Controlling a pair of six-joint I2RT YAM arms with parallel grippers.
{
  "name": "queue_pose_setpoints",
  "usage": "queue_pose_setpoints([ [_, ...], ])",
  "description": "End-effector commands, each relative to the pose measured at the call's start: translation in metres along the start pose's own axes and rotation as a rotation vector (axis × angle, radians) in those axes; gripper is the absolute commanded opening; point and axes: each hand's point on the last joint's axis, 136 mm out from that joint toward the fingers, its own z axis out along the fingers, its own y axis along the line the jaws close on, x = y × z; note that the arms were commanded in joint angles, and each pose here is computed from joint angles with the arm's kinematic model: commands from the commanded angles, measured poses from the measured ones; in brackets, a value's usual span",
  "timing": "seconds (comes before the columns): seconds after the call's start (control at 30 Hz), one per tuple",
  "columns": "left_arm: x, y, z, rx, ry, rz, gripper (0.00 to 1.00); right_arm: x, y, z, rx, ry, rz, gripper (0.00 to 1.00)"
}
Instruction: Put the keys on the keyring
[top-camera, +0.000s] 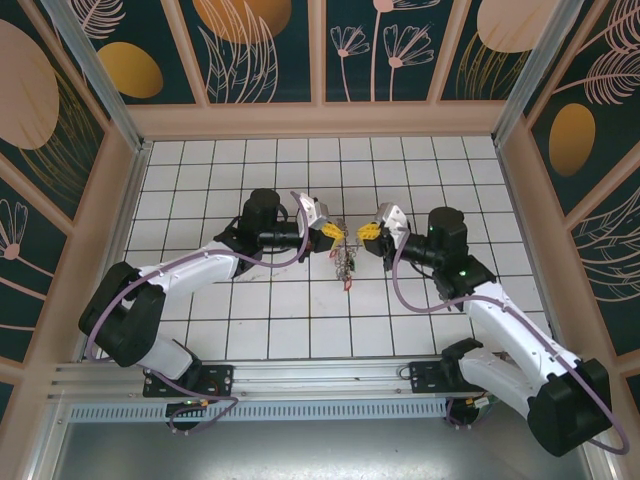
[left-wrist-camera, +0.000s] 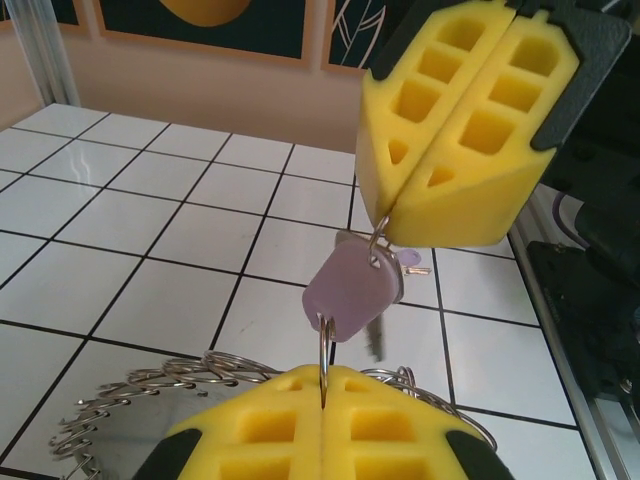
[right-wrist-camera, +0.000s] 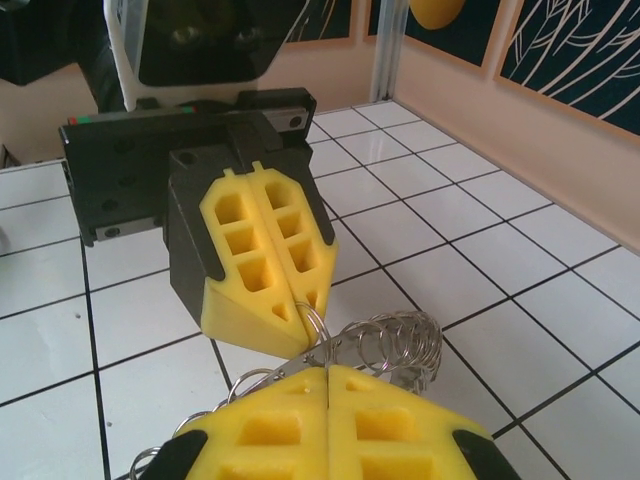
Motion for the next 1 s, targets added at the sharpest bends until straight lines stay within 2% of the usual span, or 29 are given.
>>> queue_pose_setpoints([
  [0.0, -0.03, -0.011, -0.005, 0.026, -0.077, 0.072, 0.0, -0.013, 0.0, 0.004, -0.005, -0.009, -0.073, 0.0],
  [0.6, -0.027, -0.007, -0.004, 0.005, -0.071, 0.065, 0.0, -0.022, 0.012, 0.019, -0.113, -0.047, -0.043, 0.0],
  [0.97, -0.026, -0.006, -0.002, 0.009, -0.07, 0.061, 0.0, -0.025, 0.004, 0.023, -0.068, -0.065, -0.046, 0.0],
])
